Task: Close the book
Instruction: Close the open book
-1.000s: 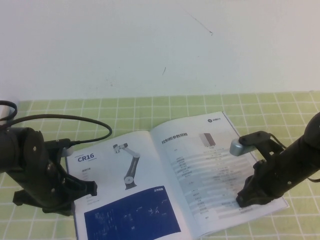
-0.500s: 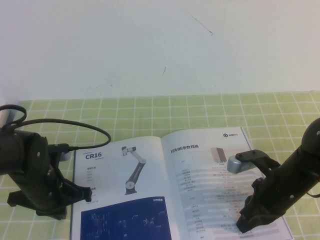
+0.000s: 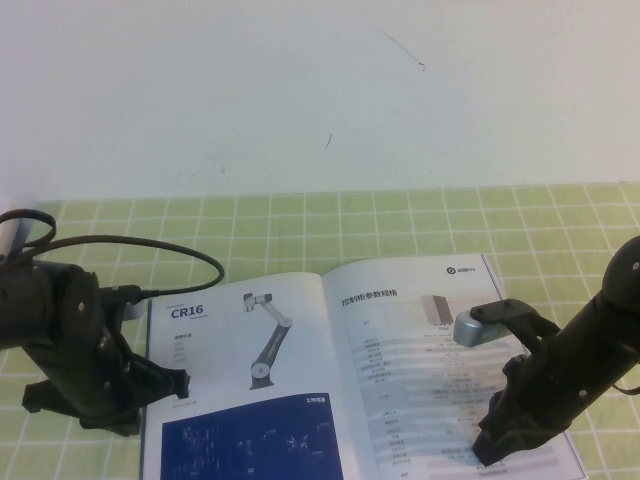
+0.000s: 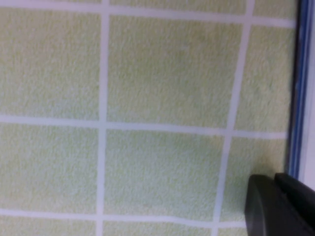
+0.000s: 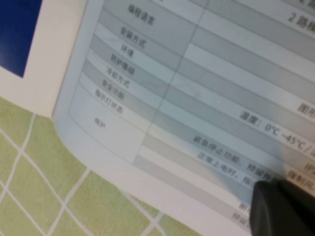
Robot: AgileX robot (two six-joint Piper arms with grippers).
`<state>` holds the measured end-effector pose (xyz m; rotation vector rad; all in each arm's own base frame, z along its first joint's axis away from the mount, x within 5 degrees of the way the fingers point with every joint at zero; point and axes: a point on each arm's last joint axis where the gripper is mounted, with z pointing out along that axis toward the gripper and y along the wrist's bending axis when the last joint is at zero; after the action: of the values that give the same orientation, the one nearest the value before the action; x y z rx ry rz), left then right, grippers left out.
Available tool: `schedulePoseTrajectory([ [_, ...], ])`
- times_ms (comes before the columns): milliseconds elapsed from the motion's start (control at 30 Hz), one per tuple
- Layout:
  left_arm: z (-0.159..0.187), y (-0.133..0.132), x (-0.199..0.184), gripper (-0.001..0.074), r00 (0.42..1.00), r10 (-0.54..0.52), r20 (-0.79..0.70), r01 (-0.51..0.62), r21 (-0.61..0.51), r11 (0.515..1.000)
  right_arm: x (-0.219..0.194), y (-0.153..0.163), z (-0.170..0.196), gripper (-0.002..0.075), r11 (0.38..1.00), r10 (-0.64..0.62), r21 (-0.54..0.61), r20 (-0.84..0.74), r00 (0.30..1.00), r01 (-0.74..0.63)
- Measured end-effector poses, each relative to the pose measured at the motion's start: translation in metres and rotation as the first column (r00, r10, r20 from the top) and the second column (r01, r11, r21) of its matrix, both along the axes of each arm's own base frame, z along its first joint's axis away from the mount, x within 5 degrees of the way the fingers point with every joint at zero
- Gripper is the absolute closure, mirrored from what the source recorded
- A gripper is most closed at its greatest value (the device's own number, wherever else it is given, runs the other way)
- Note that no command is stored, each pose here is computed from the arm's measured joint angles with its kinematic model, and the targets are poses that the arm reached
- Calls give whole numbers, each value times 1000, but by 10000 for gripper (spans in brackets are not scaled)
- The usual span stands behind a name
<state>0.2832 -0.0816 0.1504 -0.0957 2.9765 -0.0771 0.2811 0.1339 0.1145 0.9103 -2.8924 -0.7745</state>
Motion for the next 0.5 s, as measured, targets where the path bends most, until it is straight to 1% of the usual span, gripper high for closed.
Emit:
schedulePoseTrajectory([
  [133,-2,-1,1,737,1000,2,-6,-2,-2,1000,0,0,0,729,1000,-4,-1,0,1000,4],
  [367,-8,-2,4,737,999,-24,-36,24,8,1000,0,0,0,729,1000,-9,-3,-1,1000,9],
  [500,-8,-4,4,737,998,-44,-44,43,-10,999,0,0,0,729,1000,-17,-5,-6,1000,17],
])
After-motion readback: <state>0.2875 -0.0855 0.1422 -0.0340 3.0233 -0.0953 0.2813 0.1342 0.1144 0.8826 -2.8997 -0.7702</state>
